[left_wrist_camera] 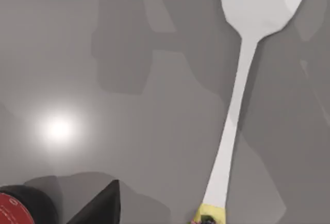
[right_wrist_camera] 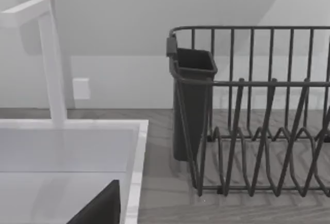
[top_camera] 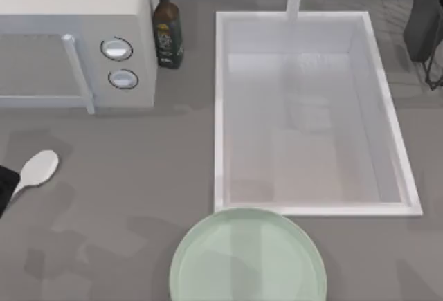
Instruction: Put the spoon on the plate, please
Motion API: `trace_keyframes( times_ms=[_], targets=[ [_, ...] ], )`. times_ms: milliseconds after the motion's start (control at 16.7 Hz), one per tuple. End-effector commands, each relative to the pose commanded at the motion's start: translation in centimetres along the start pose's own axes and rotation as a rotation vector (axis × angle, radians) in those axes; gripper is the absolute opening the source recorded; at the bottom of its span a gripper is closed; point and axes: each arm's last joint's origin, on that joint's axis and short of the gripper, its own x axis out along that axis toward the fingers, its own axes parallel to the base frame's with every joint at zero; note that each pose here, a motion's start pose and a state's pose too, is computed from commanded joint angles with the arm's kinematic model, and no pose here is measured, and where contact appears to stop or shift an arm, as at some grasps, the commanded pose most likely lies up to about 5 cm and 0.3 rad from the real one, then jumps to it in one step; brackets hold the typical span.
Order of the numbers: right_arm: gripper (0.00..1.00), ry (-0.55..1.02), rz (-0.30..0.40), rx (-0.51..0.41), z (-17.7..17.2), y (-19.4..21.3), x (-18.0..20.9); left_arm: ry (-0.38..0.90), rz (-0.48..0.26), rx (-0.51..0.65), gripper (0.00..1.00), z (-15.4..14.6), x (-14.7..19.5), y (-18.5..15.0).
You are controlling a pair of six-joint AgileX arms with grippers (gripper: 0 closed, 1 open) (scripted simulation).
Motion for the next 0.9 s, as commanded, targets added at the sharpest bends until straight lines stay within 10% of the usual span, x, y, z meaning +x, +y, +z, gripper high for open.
trace_keyframes(
  times_ms=[480, 900],
  targets=[
    [1.00, 0.000, 0.000, 0.000, 0.0, 0.0, 0.0, 0.353, -0.230, 0.161, 1.00, 4.3, 4.8, 3.8],
    [1.00, 0.000, 0.000, 0.000, 0.0, 0.0, 0.0, 0.370, -0.246, 0.176, 1.00, 4.6, 5.3, 4.0]
  ],
)
